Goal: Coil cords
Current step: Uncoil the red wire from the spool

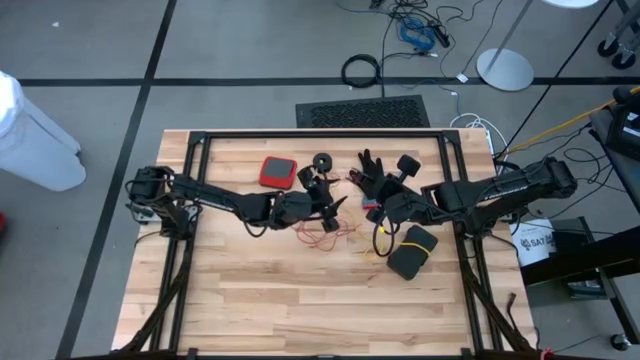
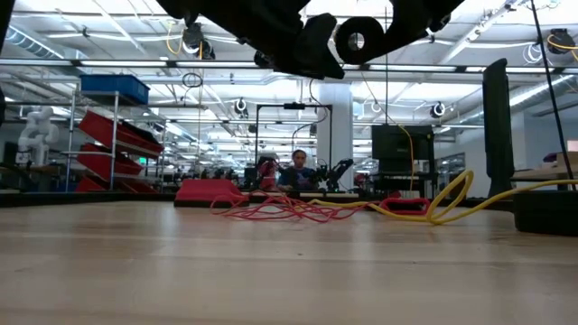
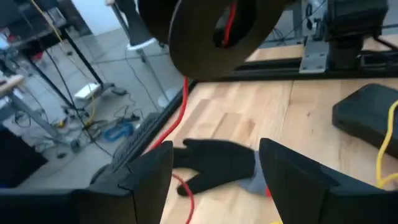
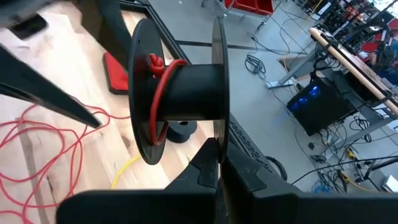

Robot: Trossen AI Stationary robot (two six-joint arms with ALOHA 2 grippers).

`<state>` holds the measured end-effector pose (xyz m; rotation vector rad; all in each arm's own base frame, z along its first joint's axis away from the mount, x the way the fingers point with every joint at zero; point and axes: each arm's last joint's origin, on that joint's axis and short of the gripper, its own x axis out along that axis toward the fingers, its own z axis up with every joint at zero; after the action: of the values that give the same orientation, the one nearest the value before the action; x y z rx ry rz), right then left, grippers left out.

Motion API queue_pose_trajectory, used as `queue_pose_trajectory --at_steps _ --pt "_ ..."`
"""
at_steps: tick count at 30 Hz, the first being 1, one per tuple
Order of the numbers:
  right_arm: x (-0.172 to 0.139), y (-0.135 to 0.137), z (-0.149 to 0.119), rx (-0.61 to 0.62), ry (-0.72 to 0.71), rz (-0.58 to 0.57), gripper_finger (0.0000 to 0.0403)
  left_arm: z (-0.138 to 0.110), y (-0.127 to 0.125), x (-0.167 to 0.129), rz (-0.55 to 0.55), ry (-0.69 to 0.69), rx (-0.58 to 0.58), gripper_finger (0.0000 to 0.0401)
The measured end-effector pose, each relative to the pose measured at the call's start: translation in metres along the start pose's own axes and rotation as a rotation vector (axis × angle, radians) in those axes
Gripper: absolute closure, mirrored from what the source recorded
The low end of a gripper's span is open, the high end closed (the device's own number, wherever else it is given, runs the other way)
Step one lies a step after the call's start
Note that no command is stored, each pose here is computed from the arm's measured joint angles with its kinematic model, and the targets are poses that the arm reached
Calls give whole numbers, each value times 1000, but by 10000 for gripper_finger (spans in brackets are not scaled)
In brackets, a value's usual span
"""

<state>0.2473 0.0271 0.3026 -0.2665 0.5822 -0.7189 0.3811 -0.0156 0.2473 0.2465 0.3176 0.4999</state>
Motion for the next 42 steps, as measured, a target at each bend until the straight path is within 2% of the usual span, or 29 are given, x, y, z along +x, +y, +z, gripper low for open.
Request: queue_pose_trajectory --at_steps 10,14,21,24,27,30,42 --pt "-1 1 0 6 -1 10 403 11 -19 -13 -82 -102 100 155" --pt "-1 2 0 20 -1 34 403 10 -13 -12 48 -72 103 155" --pt "-2 4 2 33 -16 64 403 9 -1 -4 96 -55 117 160" --pt "-2 4 3 34 -18 68 403 6 8 2 112 -35 99 178" --pt "-2 4 3 35 -19 68 403 3 11 5 63 -23 90 204" --pt "-2 4 3 35 -19 68 403 1 13 7 59 -13 88 230" --pt "-2 4 3 32 -19 70 403 1 13 8 61 -8 91 310"
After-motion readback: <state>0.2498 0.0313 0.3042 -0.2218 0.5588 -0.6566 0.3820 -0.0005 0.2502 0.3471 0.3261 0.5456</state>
